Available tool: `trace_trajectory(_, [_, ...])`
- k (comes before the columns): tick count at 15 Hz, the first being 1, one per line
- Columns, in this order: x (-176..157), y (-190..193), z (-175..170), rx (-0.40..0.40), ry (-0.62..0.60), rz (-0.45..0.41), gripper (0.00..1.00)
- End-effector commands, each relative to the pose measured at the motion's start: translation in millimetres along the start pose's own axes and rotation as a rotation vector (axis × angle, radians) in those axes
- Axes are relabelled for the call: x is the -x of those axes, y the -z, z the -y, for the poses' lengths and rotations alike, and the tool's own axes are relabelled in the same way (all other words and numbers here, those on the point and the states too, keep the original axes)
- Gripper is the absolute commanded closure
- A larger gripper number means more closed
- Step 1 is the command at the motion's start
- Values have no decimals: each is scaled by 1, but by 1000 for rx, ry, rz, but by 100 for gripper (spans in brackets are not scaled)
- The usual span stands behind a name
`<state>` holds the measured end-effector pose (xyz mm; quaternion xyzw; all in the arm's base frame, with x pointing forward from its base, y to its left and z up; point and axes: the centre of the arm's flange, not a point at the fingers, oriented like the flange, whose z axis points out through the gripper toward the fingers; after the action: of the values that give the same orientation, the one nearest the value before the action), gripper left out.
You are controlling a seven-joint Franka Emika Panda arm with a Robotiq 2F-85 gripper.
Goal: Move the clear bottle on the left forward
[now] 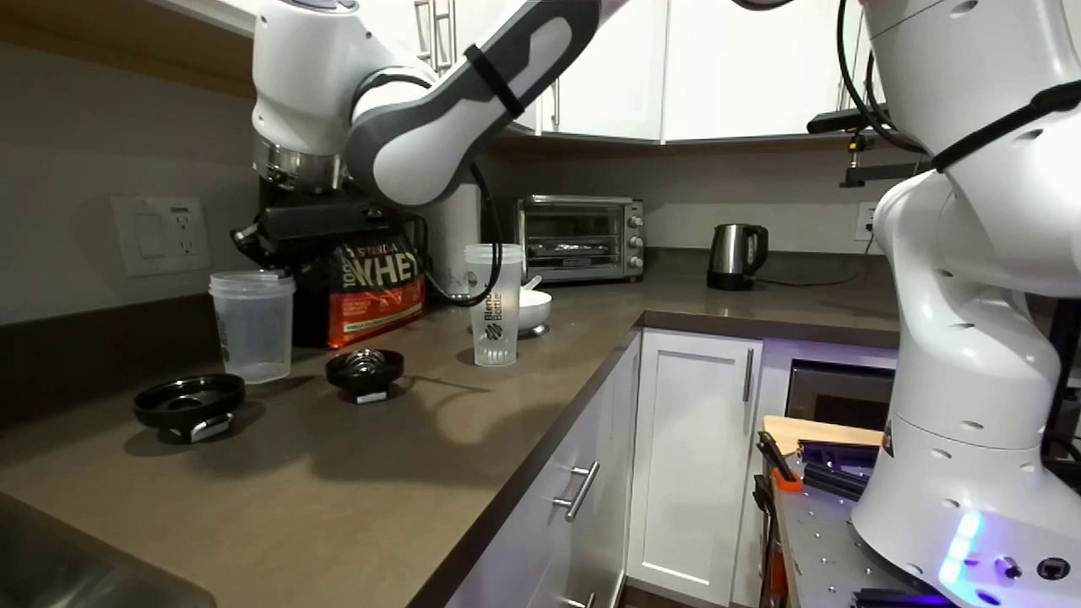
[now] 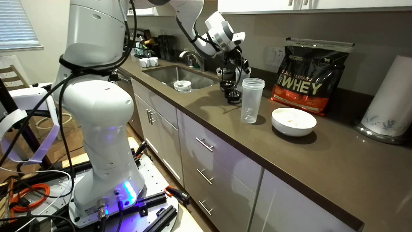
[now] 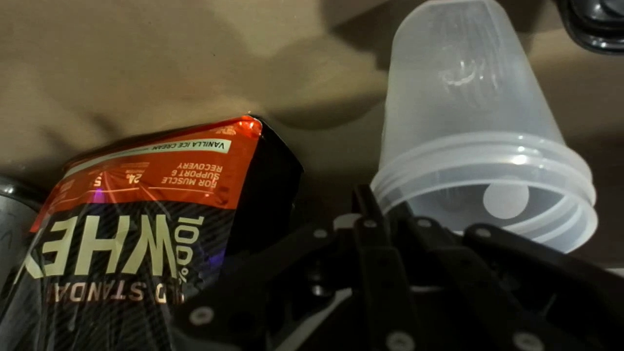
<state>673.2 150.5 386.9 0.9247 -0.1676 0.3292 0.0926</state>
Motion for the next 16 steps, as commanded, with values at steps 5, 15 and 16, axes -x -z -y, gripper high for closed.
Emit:
trace_trajectory(5, [10,50,-12,-17,21,-47,96])
trace_trajectory(15, [38,116,-30,-32,88,-56,96])
trace_trajectory(16, [42,123,-32,-34,93,-53,96])
